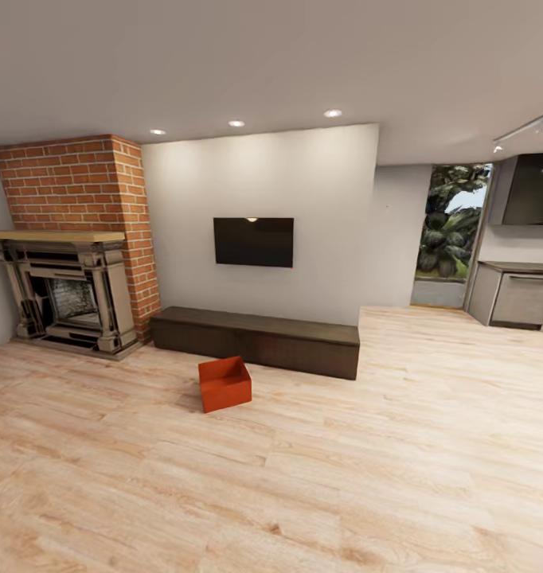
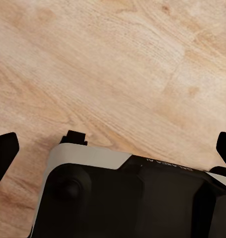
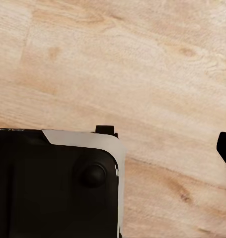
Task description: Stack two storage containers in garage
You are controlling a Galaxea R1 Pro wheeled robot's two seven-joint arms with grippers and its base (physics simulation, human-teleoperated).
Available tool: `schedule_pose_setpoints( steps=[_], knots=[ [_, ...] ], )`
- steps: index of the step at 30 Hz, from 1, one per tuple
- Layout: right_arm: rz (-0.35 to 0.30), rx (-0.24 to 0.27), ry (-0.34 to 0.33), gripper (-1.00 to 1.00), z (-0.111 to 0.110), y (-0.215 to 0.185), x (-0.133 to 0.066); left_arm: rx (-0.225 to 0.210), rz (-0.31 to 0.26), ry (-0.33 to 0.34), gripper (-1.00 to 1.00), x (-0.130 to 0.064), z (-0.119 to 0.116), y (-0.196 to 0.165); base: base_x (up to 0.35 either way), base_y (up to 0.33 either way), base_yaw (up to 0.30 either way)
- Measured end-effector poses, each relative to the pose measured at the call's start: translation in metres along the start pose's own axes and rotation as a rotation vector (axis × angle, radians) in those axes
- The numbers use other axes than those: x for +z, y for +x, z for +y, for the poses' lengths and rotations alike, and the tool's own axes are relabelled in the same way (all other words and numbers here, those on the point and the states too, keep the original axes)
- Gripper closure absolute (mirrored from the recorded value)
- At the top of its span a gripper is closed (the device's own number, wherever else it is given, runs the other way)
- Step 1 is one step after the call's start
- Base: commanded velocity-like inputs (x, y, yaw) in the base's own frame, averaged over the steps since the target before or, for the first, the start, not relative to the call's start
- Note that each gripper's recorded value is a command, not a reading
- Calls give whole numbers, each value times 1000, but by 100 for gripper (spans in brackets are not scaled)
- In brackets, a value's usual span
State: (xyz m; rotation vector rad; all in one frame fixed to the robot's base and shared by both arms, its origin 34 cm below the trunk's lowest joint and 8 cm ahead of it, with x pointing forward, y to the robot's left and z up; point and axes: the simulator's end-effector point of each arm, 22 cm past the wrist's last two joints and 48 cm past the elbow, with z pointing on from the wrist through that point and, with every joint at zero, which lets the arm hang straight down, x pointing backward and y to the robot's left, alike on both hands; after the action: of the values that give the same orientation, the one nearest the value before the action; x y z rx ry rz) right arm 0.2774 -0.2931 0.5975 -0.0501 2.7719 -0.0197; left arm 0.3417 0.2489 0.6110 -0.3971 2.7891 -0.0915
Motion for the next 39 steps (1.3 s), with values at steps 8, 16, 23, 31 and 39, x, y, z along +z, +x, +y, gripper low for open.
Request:
schedule_pose_setpoints(
  steps=[8, 16, 23, 31, 39],
  knots=[
    [0, 0, 0, -100, 0, 0, 0, 0, 0, 0, -100, 0, 0, 0, 325, 0, 0],
    [0, 0, 0, -100, 0, 0, 0, 0, 0, 0, -100, 0, 0, 0, 325, 0, 0],
    [0, 0, 0, -100, 0, 0, 0, 0, 1, 0, -100, 0, 0, 0, 325, 0, 0],
    [0, 0, 0, -100, 0, 0, 0, 1, 1, 2, -100, 0, -1, 1, 325, 0, 0],
    [0, 0, 0, -100, 0, 0, 0, 1, 2, 3, -100, 0, -2, 1, 325, 0, 0]
  ],
)
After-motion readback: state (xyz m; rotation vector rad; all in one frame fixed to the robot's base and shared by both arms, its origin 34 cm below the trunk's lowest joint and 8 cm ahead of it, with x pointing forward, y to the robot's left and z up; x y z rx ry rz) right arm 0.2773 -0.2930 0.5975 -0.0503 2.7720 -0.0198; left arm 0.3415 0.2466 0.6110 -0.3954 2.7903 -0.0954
